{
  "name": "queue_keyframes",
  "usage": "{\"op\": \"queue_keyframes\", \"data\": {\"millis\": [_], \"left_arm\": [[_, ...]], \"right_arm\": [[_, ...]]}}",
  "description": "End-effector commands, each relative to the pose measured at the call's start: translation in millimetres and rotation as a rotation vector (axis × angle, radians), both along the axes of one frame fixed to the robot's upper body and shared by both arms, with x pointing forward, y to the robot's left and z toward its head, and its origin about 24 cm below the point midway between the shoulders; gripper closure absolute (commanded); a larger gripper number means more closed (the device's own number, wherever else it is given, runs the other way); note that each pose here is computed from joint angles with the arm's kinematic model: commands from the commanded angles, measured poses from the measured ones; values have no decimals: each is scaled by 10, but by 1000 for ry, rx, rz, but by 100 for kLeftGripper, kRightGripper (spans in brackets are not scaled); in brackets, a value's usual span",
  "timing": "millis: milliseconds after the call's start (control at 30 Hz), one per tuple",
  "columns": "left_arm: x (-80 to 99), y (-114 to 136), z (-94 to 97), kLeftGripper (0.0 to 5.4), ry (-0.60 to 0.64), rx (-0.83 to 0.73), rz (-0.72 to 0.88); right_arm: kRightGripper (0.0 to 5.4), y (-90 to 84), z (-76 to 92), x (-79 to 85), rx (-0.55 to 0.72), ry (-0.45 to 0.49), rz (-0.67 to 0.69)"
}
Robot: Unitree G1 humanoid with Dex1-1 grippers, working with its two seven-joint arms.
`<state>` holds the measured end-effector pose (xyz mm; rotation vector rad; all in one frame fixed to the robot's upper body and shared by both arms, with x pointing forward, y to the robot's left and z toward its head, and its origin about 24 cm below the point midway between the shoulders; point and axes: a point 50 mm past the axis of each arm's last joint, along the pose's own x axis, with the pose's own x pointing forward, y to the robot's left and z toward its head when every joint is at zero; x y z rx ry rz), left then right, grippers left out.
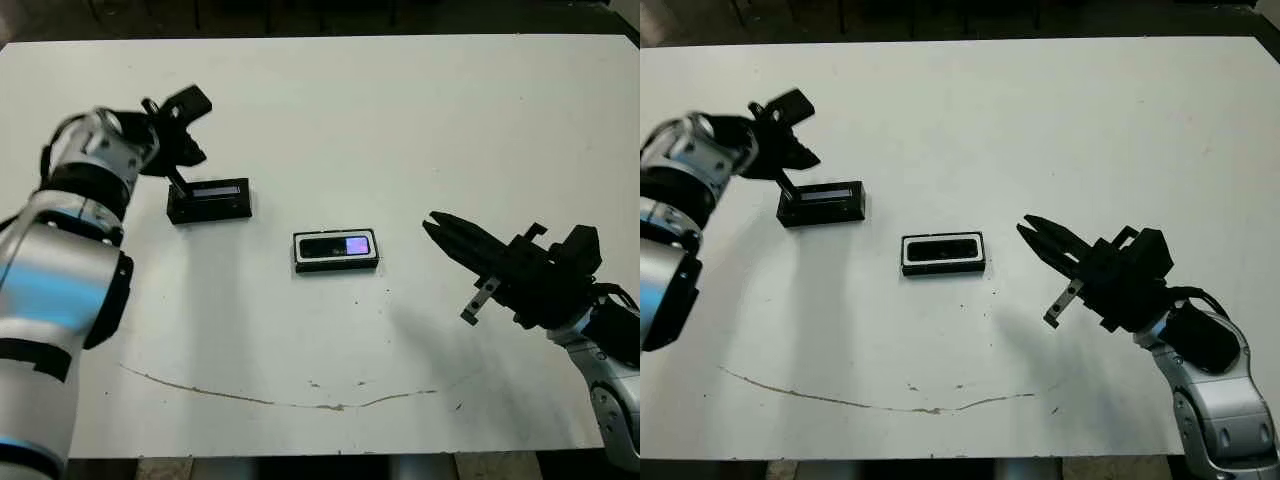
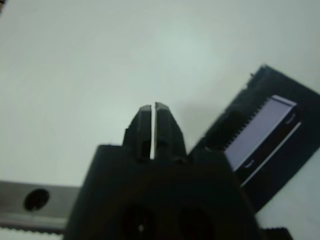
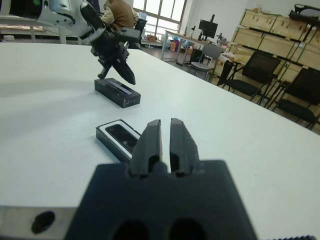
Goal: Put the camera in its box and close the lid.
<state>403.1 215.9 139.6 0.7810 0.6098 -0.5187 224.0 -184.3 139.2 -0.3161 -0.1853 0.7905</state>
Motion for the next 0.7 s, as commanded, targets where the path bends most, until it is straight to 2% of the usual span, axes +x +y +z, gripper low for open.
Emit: {"op": "queue_keyframes", "data": {"millis": [33, 100, 267, 700], "left_arm": [[-57, 57, -168, 540, 51, 20, 32], [-70, 71, -192, 540, 70, 24, 39], [-97, 93, -227, 540, 113, 96, -3], [-174, 158, -297, 540, 246, 121, -1]], "right_arm": [[539, -41, -56, -27, 13, 45, 2], [539, -40, -74, -38, 33, 54, 1], [539, -28, -49, -78, -20, 51, -20], [539, 36, -14, -115, -22, 37, -17]]}}
